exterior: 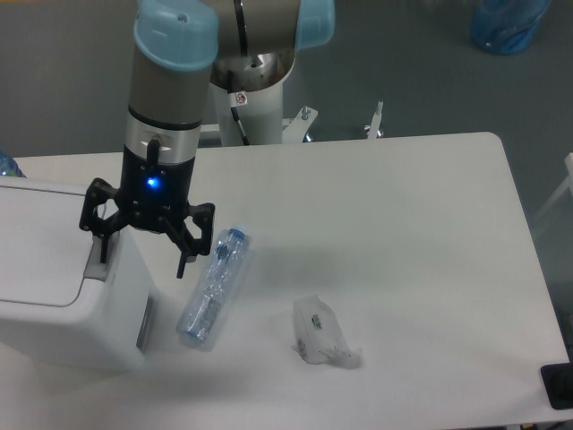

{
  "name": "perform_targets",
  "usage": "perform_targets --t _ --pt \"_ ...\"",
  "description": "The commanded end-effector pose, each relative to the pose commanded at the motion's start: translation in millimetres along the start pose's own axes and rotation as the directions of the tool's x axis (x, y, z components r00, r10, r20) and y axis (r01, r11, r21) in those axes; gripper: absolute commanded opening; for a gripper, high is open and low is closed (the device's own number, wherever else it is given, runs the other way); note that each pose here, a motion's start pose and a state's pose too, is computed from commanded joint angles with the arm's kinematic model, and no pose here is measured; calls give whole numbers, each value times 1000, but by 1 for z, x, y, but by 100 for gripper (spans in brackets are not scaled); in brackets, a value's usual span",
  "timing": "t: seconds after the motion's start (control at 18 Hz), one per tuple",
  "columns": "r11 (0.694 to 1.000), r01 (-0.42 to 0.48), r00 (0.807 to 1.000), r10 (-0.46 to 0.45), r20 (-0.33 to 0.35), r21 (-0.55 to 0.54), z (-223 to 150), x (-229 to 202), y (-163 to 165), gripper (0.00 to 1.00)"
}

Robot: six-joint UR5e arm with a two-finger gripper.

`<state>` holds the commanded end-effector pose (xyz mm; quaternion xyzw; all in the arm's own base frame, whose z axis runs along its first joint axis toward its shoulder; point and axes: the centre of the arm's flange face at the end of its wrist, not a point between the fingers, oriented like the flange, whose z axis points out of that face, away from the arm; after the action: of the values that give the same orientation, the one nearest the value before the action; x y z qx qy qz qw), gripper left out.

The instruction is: Open the trash can

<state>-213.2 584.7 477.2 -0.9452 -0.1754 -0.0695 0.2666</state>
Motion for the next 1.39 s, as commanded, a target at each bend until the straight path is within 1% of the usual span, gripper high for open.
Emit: perform_targets --t 1.0,1.28,1.39 --pt "1000 3 1000 -3 -5 -15 8 0 1 100" --pt "1000 -8 1000 8 1 10 -3 3 -5 100" --pt "1000 -8 1000 7 13 30 -12 -7 -11 100"
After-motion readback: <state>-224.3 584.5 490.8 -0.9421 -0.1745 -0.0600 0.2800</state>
